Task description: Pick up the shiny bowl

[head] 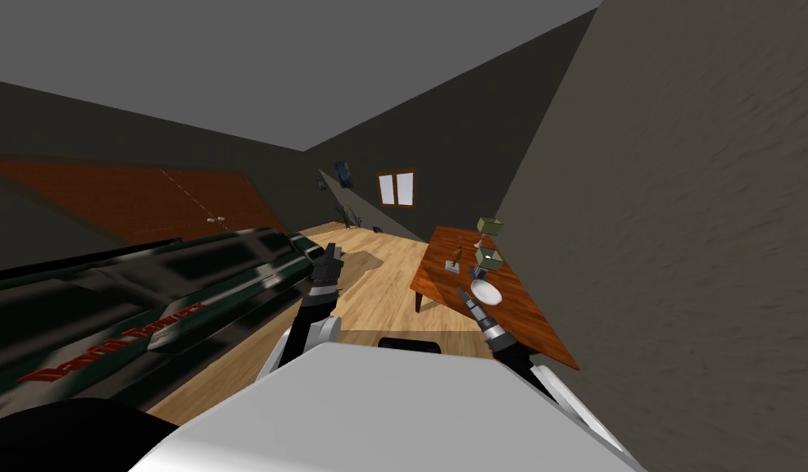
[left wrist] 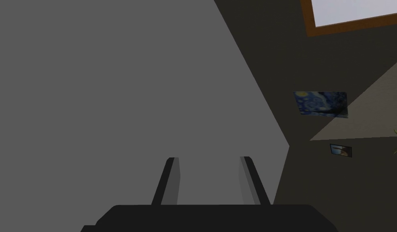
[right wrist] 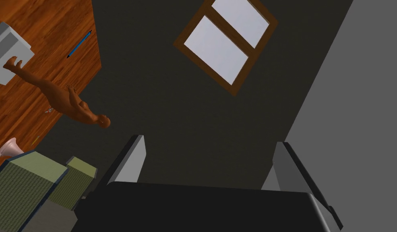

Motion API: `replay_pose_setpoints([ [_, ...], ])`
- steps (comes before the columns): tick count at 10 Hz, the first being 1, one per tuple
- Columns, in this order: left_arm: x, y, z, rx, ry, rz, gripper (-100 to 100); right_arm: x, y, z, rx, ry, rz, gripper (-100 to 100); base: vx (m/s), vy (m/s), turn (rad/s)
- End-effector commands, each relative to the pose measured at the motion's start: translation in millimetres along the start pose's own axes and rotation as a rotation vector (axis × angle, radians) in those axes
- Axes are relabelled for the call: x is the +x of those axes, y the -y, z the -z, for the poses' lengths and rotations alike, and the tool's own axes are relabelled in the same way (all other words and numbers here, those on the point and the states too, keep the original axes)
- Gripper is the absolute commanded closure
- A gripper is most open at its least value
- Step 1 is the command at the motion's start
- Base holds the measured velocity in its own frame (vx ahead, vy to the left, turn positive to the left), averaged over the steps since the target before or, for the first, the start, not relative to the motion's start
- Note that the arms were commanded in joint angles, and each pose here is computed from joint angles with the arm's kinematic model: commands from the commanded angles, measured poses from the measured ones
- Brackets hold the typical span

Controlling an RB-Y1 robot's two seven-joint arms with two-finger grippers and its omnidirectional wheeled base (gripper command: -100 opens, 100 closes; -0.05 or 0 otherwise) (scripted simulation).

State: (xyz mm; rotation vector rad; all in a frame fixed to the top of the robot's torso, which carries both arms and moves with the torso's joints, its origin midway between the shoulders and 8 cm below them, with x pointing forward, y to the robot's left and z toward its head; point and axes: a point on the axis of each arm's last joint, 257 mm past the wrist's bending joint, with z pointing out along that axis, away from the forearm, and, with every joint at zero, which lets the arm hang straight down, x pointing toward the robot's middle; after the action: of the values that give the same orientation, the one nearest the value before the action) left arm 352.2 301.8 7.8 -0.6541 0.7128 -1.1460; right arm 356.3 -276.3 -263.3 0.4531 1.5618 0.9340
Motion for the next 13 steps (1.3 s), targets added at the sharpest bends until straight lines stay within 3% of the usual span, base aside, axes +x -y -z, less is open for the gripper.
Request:
replay_pose_setpoints([
  [1, 0.0, 0, 0.0, 0.0, 0.0, 0.0, 0, 8, 18, 6.8, 0.041, -0.037, 0.025, -100, 0.021, 0.028, 0.197],
  [6, 0.0, 0, 0.0, 0.0, 0.0, 0.0, 0, 40, 77, 34.0, 0.175, -0.161, 0.099, -100, 0.029, 0.015, 0.152],
  [7, 0.0, 0, 0.0, 0.0, 0.0, 0.0, 0, 40, 77, 34.0, 0.175, -0.161, 0.099, -100, 0.021, 0.003, 0.038],
  [13, -0.1, 0, 0.1, 0.0, 0.0, 0.0, 0, 75, 157, 93.2, 0.36, -0.338, 0.201, -100, 0.027, 0.004, 0.167],
])
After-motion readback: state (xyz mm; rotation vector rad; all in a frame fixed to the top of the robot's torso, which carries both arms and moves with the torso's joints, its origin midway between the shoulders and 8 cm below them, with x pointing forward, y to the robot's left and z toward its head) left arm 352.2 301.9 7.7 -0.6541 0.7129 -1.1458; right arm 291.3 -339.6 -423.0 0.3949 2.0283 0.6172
